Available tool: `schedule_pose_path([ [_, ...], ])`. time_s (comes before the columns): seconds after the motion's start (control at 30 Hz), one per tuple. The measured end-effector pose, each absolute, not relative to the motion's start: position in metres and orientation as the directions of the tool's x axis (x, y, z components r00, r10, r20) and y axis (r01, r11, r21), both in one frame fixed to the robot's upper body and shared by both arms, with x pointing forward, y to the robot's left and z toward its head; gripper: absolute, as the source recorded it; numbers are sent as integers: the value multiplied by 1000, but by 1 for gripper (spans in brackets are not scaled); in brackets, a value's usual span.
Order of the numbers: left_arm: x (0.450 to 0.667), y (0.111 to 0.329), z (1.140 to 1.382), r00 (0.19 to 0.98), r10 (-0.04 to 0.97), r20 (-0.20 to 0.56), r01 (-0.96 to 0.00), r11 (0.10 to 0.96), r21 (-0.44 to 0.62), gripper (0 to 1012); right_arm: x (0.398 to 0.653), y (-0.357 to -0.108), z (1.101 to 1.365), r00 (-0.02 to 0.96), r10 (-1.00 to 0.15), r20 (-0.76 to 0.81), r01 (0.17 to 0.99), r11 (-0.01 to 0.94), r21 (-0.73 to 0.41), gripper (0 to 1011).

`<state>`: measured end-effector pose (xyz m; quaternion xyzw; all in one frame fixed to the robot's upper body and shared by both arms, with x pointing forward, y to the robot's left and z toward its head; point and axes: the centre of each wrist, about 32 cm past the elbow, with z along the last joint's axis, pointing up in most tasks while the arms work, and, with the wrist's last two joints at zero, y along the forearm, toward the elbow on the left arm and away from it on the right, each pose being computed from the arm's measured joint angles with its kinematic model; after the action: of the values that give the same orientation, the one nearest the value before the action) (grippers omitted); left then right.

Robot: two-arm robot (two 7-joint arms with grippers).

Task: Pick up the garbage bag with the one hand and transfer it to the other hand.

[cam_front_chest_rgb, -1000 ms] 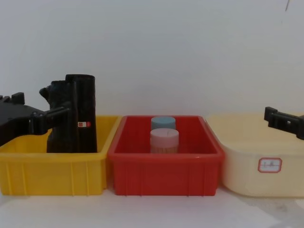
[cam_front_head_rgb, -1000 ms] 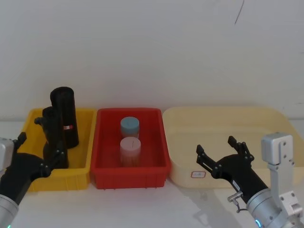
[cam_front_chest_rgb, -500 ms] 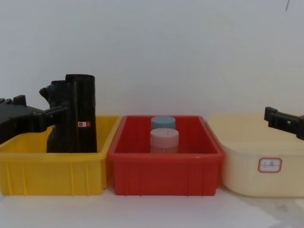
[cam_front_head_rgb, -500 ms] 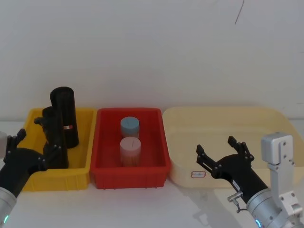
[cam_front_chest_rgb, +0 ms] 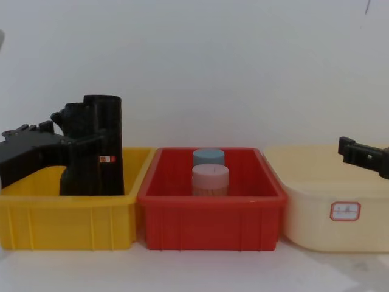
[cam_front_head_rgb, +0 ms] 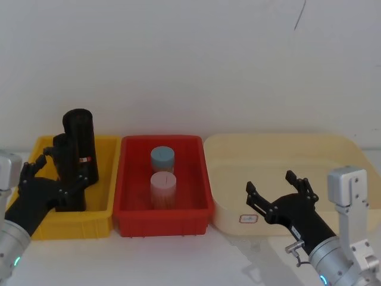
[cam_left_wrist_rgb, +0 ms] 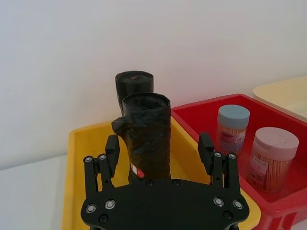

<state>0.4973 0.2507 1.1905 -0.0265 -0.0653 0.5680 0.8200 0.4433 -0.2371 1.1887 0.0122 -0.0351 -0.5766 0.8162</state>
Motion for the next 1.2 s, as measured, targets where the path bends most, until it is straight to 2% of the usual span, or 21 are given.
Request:
schedule_pose_path([
  [0.87, 526, 244, 1188, 381, 921, 83, -910, 389, -143, 1002, 443, -237, 1189, 333, -942, 43, 940, 335, 60, 1001],
  [1.03, 529, 243, 1187, 384, 920, 80, -909, 392, -142, 914, 443, -237, 1189, 333, -942, 43, 940, 335, 60, 1001],
  [1.2, 530, 242, 1185, 381, 921, 78, -910, 388, -143, 768, 443, -237, 1189, 333, -942, 43, 940, 335, 60, 1001],
])
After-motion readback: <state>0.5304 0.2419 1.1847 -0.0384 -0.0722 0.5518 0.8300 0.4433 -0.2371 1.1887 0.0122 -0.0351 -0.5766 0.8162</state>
